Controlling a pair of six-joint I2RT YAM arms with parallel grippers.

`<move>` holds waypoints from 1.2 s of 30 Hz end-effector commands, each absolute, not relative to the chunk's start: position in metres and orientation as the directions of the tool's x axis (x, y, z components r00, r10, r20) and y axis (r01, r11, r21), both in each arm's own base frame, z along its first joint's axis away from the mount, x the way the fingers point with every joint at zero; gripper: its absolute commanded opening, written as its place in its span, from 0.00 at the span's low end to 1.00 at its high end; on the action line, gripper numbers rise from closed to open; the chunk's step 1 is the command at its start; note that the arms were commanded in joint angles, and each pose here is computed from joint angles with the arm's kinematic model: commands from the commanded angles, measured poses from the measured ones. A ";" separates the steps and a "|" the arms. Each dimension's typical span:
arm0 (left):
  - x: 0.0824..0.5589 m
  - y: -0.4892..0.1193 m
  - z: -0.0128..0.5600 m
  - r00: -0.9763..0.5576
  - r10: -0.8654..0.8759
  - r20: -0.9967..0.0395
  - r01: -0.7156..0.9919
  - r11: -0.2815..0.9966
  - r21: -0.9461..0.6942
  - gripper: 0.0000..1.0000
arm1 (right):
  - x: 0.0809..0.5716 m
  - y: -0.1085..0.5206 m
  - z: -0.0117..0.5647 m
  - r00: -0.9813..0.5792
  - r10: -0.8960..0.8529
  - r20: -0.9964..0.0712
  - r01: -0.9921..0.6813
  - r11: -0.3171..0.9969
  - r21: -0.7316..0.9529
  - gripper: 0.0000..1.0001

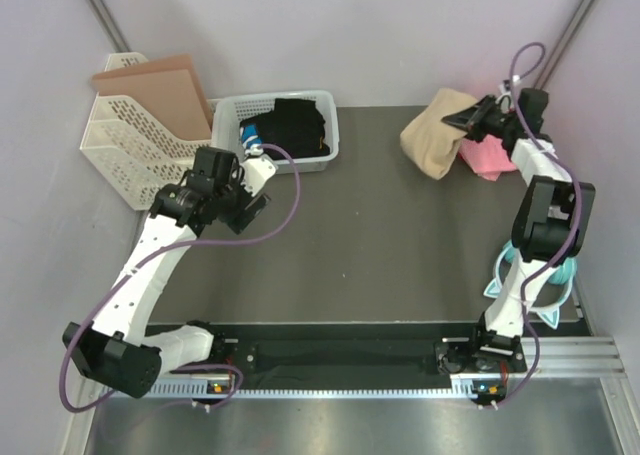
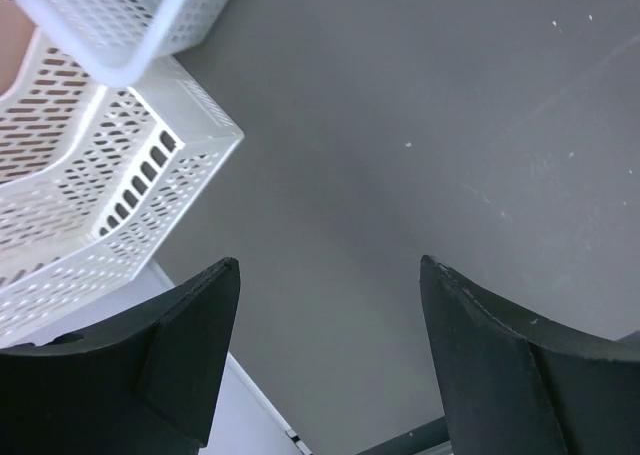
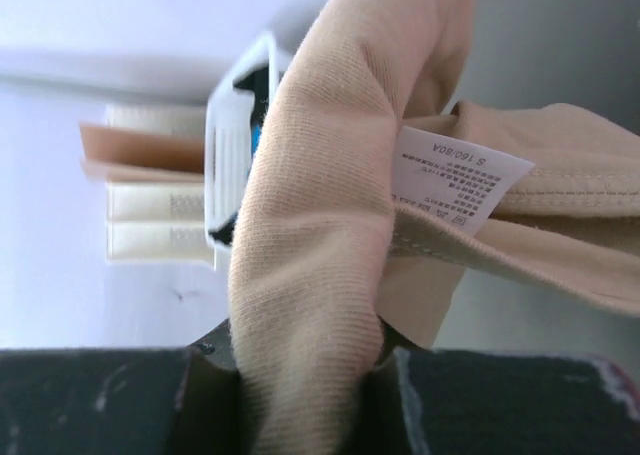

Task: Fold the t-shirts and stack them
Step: Put the neatly folded tshirt into the corner of the board with the right arm

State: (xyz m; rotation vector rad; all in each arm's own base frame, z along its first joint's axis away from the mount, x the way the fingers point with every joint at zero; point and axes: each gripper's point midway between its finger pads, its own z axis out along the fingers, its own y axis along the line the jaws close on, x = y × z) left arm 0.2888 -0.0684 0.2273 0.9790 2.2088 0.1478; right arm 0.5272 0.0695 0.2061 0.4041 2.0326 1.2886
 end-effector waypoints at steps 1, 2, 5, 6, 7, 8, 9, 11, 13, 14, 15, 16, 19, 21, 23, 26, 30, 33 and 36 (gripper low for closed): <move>0.286 -0.073 0.224 -0.471 0.657 -0.589 0.606 0.726 0.325 0.77 | 0.549 0.034 0.245 -0.640 0.637 -0.430 -0.138 0.456 0.879 0.00; 0.285 -0.073 0.218 -0.480 0.659 -0.579 0.614 0.724 0.315 0.77 | 0.555 0.027 0.253 -0.623 0.647 -0.440 -0.147 0.455 0.878 0.00; 0.284 -0.072 0.208 -0.496 0.659 -0.566 0.615 0.726 0.307 0.77 | 0.570 0.003 0.261 -0.589 0.670 -0.452 -0.148 0.460 0.875 0.00; 0.284 -0.072 0.207 -0.497 0.658 -0.566 0.615 0.727 0.305 0.76 | 0.574 -0.002 0.257 -0.590 0.676 -0.442 -0.134 0.457 0.879 0.00; 0.284 -0.071 0.202 -0.504 0.659 -0.558 0.617 0.727 0.301 0.76 | 0.580 -0.009 0.269 -0.563 0.679 -0.472 -0.156 0.473 0.867 0.00; 0.283 -0.071 0.201 -0.507 0.658 -0.557 0.616 0.728 0.299 0.76 | 0.582 -0.019 0.268 -0.555 0.691 -0.464 -0.137 0.474 0.870 0.00; 0.283 -0.071 0.199 -0.510 0.657 -0.555 0.616 0.729 0.297 0.76 | 0.586 -0.026 0.262 -0.550 0.702 -0.452 -0.111 0.475 0.873 0.00; 0.282 -0.069 0.195 -0.519 0.658 -0.546 0.617 0.730 0.294 0.76 | 0.591 -0.043 0.271 -0.515 0.717 -0.469 -0.112 0.486 0.867 0.00; 0.281 -0.068 0.190 -0.526 0.658 -0.539 0.618 0.731 0.289 0.76 | 0.596 -0.056 0.275 -0.487 0.730 -0.480 -0.108 0.495 0.862 0.00; 0.281 -0.068 0.188 -0.530 0.657 -0.536 0.618 0.732 0.287 0.76 | 0.597 -0.065 0.276 -0.471 0.738 -0.483 -0.100 0.499 0.861 0.00; 0.278 -0.072 0.186 -0.527 0.653 -0.544 0.631 0.729 0.265 0.76 | 0.599 -0.071 0.273 -0.463 0.745 -0.481 -0.088 0.501 0.861 0.00; 0.278 -0.072 0.184 -0.530 0.650 -0.544 0.630 0.732 0.260 0.76 | 0.600 -0.081 0.275 -0.448 0.755 -0.479 -0.077 0.501 0.862 0.00; 0.275 -0.072 0.179 -0.536 0.648 -0.541 0.633 0.733 0.251 0.76 | 0.601 -0.097 0.270 -0.427 0.771 -0.473 -0.047 0.504 0.863 0.00; 0.275 -0.071 0.178 -0.538 0.650 -0.537 0.632 0.732 0.253 0.76 | 0.600 -0.105 0.257 -0.422 0.782 -0.459 0.006 0.509 0.861 0.00; 0.275 -0.071 0.179 -0.537 0.649 -0.539 0.632 0.733 0.252 0.76 | 0.596 -0.110 0.238 -0.431 0.784 -0.447 0.060 0.520 0.852 0.00; 0.275 -0.072 0.183 -0.533 0.646 -0.547 0.633 0.733 0.248 0.76 | 0.588 -0.113 0.203 -0.458 0.788 -0.411 0.151 0.525 0.838 0.06; 0.274 -0.074 0.188 -0.527 0.644 -0.555 0.636 0.732 0.244 0.75 | 0.567 -0.128 0.159 -0.458 0.789 -0.409 0.355 0.584 0.730 0.66; 0.271 -0.073 0.190 -0.523 0.644 -0.559 0.638 0.730 0.245 0.75 | 0.541 -0.144 0.144 -0.436 0.801 -0.409 0.529 0.597 0.603 0.83; 0.267 -0.072 0.191 -0.523 0.645 -0.557 0.638 0.730 0.246 0.75 | 0.510 -0.161 0.155 -0.388 0.815 -0.430 0.659 0.572 0.489 0.88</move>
